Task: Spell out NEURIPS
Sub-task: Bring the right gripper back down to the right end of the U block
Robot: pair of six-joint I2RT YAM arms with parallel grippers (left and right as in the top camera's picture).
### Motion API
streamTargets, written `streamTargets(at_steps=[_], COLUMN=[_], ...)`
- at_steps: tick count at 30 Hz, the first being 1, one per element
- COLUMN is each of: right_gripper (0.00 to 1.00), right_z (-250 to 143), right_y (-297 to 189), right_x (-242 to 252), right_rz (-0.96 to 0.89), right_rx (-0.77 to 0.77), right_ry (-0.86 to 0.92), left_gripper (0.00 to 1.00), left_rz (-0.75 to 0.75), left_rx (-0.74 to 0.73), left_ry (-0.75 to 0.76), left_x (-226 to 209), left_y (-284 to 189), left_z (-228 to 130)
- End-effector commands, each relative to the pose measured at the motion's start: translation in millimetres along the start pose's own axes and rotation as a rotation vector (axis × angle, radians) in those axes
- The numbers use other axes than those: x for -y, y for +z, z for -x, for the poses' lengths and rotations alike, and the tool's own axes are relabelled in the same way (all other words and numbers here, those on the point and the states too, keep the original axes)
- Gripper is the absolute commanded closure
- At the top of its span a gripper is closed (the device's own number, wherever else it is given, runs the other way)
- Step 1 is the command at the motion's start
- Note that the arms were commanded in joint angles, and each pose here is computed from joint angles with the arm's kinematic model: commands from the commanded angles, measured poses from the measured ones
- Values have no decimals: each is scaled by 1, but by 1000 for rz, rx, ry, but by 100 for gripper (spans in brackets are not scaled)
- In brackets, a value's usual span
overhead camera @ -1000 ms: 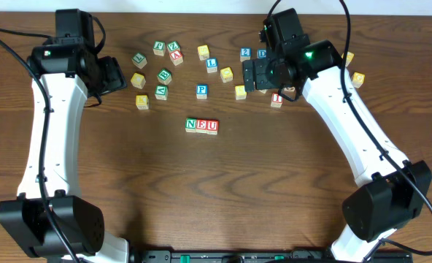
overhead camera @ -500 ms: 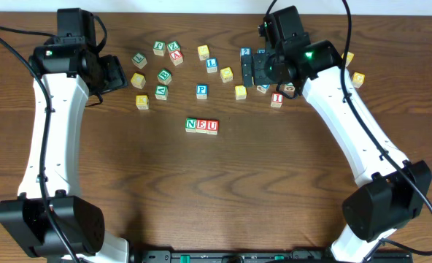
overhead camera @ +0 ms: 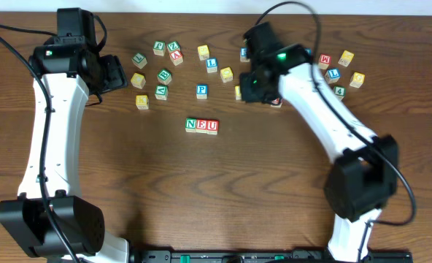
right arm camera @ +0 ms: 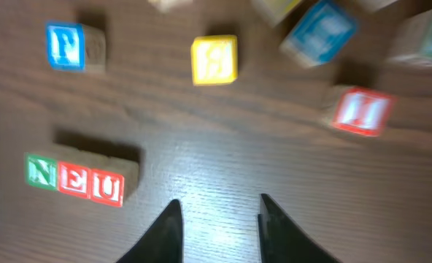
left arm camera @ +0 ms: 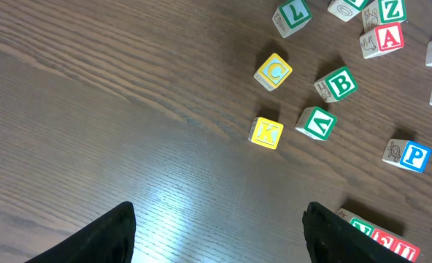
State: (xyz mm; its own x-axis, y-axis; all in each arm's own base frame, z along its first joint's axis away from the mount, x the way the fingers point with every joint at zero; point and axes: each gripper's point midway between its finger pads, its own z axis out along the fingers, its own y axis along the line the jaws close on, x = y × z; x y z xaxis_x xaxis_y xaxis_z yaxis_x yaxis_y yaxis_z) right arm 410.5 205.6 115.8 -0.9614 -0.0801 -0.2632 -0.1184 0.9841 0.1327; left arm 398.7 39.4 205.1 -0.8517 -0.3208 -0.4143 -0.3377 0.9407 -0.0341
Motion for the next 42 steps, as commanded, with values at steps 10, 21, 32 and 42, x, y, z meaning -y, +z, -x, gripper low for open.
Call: streamTargets(at_steps=[10, 21, 32, 42], right_gripper=[92, 90, 89, 89], right_z=[-49, -55, -55, -53], right_y=[86, 111, 112, 112], right_x=[-37, -55, -68, -70], right_rz=[-21, -8, 15, 21], right_rx=[-192, -189, -173, -162], right_ry=[-57, -96, -116, -119], left_gripper=[27, 28, 28, 28], left_rz=[3, 3, 3, 3], left_rx=[-19, -19, -20, -20], left_ry=[25, 26, 25, 25], left_x=[1, 1, 1, 1], left_y=[7, 6, 6, 6], left_z=[-3, -3, -3, -4])
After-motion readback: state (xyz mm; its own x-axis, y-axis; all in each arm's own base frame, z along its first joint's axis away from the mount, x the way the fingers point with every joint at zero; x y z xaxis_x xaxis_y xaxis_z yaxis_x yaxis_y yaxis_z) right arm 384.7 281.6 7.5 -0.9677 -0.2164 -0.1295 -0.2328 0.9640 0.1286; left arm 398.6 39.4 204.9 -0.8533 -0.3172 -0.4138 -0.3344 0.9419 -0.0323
